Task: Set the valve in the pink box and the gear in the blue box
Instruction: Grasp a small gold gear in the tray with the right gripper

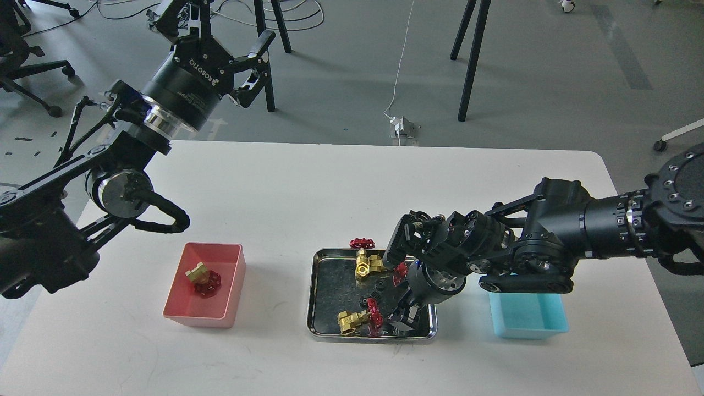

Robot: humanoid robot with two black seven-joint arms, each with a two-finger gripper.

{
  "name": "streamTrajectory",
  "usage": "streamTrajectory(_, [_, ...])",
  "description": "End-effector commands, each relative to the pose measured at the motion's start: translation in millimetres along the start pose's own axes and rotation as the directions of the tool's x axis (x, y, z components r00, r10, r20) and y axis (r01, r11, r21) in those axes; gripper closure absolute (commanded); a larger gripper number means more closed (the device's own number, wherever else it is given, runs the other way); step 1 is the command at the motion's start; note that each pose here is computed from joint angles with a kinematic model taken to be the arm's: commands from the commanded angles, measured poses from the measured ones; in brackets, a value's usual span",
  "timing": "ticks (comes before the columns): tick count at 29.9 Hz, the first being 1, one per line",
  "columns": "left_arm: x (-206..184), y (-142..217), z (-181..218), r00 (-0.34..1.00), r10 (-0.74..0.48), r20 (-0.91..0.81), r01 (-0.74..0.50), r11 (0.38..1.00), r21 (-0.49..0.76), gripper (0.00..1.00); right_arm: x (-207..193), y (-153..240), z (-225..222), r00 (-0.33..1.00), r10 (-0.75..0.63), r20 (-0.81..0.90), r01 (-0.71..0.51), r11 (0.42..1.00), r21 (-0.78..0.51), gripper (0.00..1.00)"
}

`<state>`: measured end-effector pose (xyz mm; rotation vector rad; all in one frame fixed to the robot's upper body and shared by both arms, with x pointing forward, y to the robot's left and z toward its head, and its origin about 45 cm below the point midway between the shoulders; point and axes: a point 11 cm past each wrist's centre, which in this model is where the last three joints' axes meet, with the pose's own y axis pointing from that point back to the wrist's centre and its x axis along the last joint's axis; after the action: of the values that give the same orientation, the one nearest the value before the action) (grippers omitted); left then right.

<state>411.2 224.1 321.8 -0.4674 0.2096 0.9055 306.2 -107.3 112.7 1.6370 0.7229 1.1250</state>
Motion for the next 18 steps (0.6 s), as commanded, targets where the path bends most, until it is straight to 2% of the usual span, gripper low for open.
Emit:
streamTrajectory(1, [1,1,-2,1.0,0.003,-0.002,-0.003,1.0,0.003,0.11,-2,-5,-3,1.0,-0.004,0.001,0.004,1.0,0.007,0.41])
streamTrajectory(12, [2,6,-9,1.0,0.014,-0.013,-0.014,1.0,0.014,0.11,-14,-10,4,0.999,-0.037,-0.008,0.036,0.999,-0.019,0.45])
streamTrajectory(18, [0,4,-14,1.0,0.009,-0.026,-0.009,1.0,0.015,0.11,-13,-9,4,0.999,-0.036,-0.007,0.036,0.999,-0.017,0.52])
